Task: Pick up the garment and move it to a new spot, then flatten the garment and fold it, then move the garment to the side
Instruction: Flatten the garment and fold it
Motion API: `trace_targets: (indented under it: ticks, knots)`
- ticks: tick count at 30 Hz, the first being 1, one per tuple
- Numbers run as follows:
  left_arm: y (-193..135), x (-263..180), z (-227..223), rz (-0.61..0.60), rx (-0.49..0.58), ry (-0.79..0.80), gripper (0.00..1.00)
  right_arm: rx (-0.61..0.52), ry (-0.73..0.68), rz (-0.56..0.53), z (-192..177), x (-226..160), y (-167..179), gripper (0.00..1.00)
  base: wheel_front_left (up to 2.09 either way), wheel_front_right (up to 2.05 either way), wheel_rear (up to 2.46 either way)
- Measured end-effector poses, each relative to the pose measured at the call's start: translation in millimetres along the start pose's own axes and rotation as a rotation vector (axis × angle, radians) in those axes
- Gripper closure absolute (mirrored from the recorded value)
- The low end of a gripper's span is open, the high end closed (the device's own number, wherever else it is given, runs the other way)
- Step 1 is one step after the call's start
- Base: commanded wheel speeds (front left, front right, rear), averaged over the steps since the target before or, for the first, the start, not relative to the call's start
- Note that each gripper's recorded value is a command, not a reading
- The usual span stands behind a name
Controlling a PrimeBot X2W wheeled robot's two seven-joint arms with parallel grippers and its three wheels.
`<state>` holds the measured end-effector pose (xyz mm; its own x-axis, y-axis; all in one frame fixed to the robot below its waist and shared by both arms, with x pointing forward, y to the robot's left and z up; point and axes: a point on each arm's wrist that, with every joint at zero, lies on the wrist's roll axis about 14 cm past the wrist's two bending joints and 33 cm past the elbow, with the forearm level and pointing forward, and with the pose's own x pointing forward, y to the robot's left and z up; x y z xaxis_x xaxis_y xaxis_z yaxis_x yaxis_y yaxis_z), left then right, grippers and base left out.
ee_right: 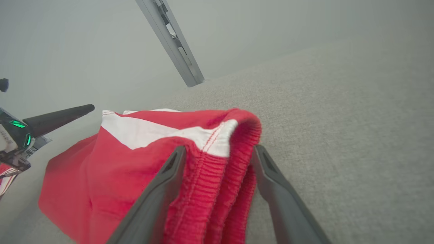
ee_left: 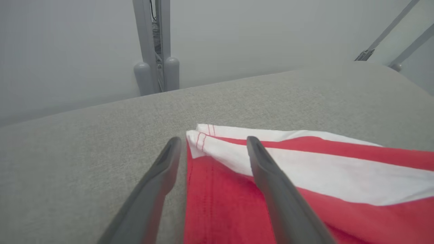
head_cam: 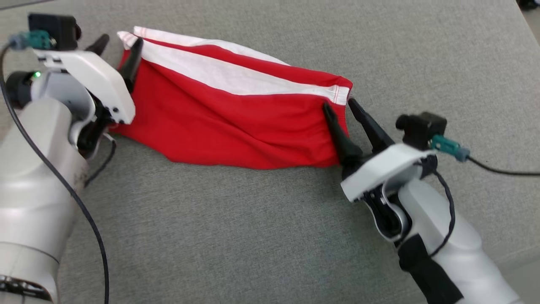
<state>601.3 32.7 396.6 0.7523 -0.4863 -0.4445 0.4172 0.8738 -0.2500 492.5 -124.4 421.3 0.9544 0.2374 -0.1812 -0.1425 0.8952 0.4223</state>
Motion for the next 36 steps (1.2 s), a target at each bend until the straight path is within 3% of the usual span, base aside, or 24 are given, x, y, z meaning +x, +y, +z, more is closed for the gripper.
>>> trace_targets:
  ticks: [8, 14, 22, 36]
  knots:
    - [-0.2, -44.2, 17.8, 0.028, 0.002, -0.239, 0.00, -0.039, -0.107, -0.037, 18.9, -30.4, -2.6, 0.00, 0.00, 0.00, 0.00]
    - [13.1, -94.4, 34.8, 0.116, -0.004, -0.412, 0.00, -0.093, -0.231, -0.041, 50.8, -52.7, 3.3, 0.00, 0.00, 0.00, 0.00]
    - [26.0, -180.1, 50.6, 0.262, -0.015, -0.598, 0.00, -0.168, -0.295, -0.024, 69.1, -72.9, 16.7, 0.00, 0.00, 0.00, 0.00]
    - [10.6, -264.9, -2.5, 0.399, 0.025, -0.563, 0.00, -0.221, -0.240, -0.091, 58.1, -117.0, 5.8, 0.00, 0.00, 0.00, 0.00]
